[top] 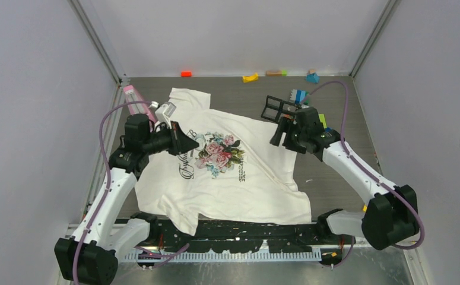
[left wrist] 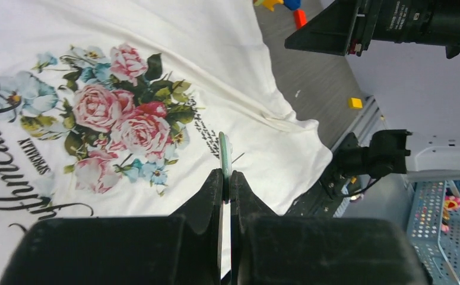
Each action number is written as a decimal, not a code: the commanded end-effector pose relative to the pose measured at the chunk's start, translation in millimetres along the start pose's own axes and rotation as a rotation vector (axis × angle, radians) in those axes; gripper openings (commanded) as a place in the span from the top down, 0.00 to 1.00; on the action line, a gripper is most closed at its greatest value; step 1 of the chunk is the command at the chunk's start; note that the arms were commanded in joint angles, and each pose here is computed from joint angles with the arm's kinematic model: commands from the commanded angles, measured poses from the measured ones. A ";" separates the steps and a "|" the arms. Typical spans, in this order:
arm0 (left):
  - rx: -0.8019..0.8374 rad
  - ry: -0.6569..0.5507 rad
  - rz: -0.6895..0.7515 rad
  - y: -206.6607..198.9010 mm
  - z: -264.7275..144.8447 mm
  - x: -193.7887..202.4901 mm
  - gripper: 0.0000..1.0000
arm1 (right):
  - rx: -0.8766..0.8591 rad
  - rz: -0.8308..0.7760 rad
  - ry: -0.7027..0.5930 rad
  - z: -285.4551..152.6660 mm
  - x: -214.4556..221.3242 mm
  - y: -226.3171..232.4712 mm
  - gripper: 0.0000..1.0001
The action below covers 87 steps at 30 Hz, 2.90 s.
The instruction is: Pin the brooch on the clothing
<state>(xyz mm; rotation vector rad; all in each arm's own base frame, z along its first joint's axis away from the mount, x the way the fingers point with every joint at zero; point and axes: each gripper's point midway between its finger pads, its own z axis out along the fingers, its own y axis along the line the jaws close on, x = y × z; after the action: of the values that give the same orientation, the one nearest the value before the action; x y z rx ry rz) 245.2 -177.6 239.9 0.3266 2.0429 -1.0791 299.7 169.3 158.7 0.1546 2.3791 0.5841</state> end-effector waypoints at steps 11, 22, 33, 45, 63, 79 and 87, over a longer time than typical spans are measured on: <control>-0.098 -0.038 0.042 8.3 -9.7 -13.2 1.00 | 0.563 0.128 0.155 38.7 54.6 -147.3 0.30; -0.069 -0.033 0.025 5.0 -6.8 -11.9 1.00 | 0.575 0.143 0.175 61.4 55.8 -156.4 0.49; -0.092 -0.038 0.015 10.3 -5.5 -12.1 1.00 | 0.636 0.163 0.161 72.7 43.1 -176.4 0.96; -0.108 -0.072 -0.147 16.2 -0.6 -2.3 1.00 | 0.799 0.218 0.046 57.1 1.7 -223.1 0.99; -0.488 -0.242 -0.345 101.2 -30.4 28.6 1.00 | 0.663 0.125 -0.133 -0.4 -53.2 -169.1 0.33; -0.748 -0.247 -0.129 108.8 -113.6 -29.8 1.00 | 0.005 -0.340 0.006 79.8 66.6 127.1 0.33; -0.710 -0.233 -0.131 117.2 -101.2 -14.3 1.00 | 0.109 -0.475 0.059 120.0 108.6 127.5 0.32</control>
<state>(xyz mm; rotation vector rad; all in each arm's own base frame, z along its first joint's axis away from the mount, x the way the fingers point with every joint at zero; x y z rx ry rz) 263.8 -28.6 228.0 -0.3046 2.0790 -0.4038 266.2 350.7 67.8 -0.4190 2.4446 0.3133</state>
